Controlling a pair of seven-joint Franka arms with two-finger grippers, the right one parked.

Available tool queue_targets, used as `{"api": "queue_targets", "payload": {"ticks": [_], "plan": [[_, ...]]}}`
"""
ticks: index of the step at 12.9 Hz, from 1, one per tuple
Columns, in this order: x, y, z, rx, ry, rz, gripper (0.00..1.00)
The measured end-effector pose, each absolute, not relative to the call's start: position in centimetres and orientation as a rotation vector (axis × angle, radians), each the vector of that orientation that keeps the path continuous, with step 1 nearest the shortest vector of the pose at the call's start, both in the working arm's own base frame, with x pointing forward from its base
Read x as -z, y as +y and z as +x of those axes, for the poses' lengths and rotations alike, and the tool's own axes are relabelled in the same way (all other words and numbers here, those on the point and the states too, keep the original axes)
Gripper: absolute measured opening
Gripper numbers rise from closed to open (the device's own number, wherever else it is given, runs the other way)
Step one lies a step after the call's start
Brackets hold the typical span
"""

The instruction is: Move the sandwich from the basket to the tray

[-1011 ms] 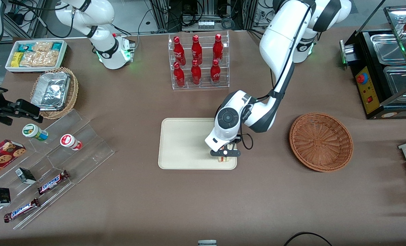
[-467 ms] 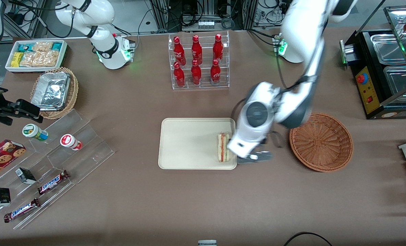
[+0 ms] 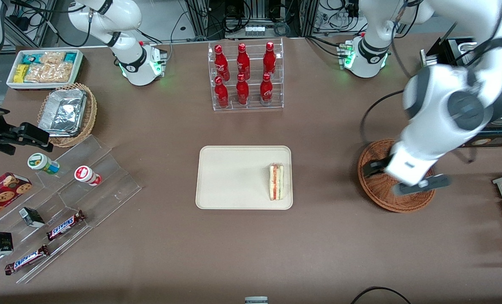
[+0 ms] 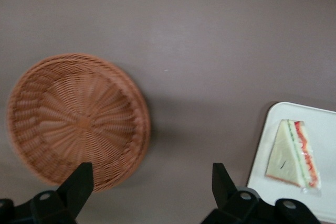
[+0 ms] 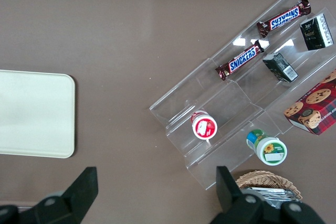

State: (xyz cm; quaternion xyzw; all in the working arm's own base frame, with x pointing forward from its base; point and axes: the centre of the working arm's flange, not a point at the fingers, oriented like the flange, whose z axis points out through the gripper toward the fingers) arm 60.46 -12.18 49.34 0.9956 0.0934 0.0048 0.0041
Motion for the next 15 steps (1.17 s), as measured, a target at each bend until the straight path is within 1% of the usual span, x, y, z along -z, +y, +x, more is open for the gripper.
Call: {"api": "queue_targets", "payload": {"ticks": [1, 3, 4, 8, 10, 12, 15], "plan": [[-50.8, -10.3, 59.3, -0.016, 0.292, 3.123, 1.00], [-53.5, -7.1, 57.3, 0.024, 0.289, 3.147, 1.00], [-54.9, -5.9, 56.5, 0.029, 0.282, 3.148, 1.00], [-59.7, -4.9, 53.6, 0.010, 0.228, 3.165, 1.00], [-62.3, -4.8, 52.7, 0.026, 0.183, 3.174, 1.00], [-63.3, -4.7, 52.6, 0.014, 0.142, 3.174, 1.00], [-62.7, -4.5, 53.0, 0.032, 0.134, 3.175, 1.00]]}}
